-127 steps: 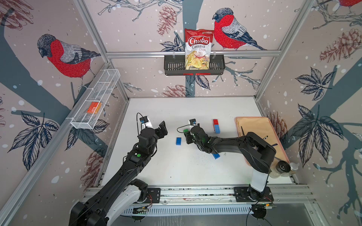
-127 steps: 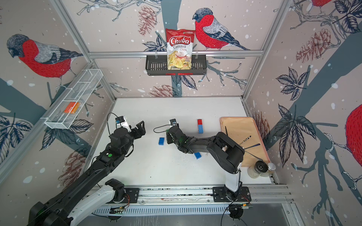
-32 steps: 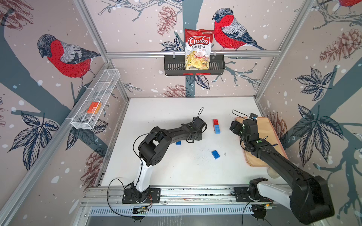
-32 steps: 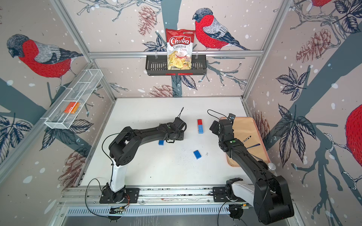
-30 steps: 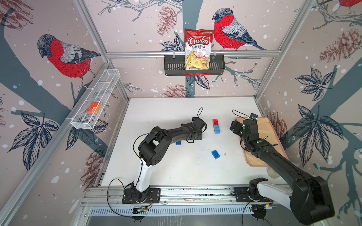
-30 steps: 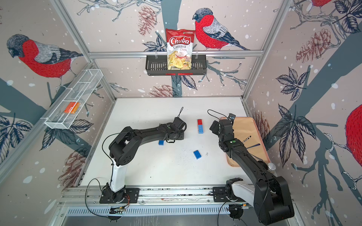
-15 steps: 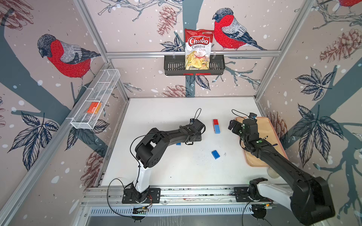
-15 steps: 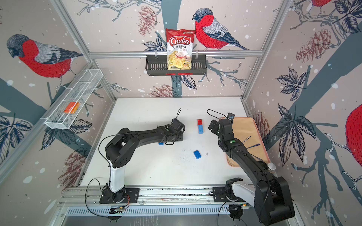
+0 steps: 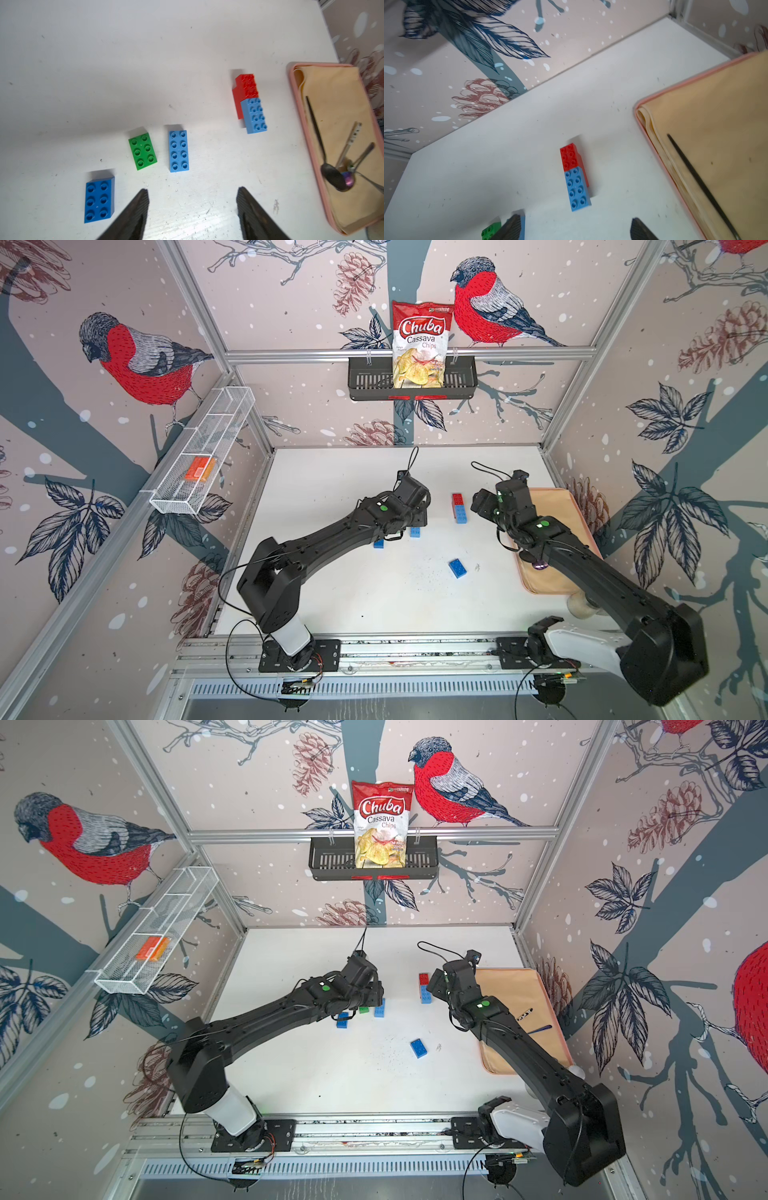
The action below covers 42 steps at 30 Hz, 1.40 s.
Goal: Assemble a rectangle with lego
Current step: Adjust the lego brick at the center of the board, then pick up the lego brick from the center of the board.
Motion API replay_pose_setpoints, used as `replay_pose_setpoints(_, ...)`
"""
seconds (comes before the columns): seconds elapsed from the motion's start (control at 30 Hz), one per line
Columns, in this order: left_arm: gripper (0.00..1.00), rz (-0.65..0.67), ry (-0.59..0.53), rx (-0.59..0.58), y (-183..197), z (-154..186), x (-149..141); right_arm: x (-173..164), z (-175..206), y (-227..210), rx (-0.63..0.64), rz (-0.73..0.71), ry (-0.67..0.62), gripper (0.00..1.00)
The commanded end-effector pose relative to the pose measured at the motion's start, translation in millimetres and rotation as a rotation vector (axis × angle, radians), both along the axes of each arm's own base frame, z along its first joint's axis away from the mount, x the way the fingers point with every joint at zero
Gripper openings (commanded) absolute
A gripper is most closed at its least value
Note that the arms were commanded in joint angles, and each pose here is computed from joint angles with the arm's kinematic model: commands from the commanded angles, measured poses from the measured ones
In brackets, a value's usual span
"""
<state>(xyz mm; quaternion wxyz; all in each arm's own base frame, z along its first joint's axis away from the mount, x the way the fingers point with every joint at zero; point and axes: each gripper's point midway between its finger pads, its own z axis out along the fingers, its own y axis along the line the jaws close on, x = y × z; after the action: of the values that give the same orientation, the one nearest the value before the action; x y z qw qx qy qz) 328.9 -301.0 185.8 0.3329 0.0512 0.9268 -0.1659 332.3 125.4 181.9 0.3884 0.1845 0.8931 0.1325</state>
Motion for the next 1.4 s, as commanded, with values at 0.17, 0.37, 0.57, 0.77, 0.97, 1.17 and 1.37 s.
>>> replay_pose_setpoints(0.17,0.85,-0.226,-0.196,0.154,13.1,18.6,-8.5,-69.2,-62.7,-1.3,0.032,-0.351,0.393,0.87)
replay_pose_setpoints(0.37,0.87,-0.309,-0.31,0.095,25.6,22.3,-33.9,-80.9,-64.3,11.3,0.143,-0.424,0.39,0.92)
replay_pose_setpoints(0.57,0.95,-0.152,-0.46,0.009,68.1,42.0,-38.9,-110.7,-106.0,24.1,0.202,-0.475,0.546,0.88)
replay_pose_setpoints(0.77,0.96,-0.169,-0.398,0.028,70.2,25.5,-32.8,-135.6,-125.7,37.4,0.201,-0.495,0.66,0.88)
replay_pose_setpoints(0.97,0.95,-0.234,-0.343,0.029,64.8,5.1,-43.2,-132.4,-125.3,56.9,0.205,-0.48,0.692,0.88)
replay_pose_setpoints(1.17,0.95,-0.238,-0.352,0.005,65.8,9.1,-48.1,-128.6,-134.4,69.6,0.217,-0.479,0.723,0.78)
replay_pose_setpoints(1.37,0.95,-0.224,-0.363,0.033,71.8,10.1,-50.2,-124.1,-146.2,76.2,0.202,-0.475,0.743,0.75)
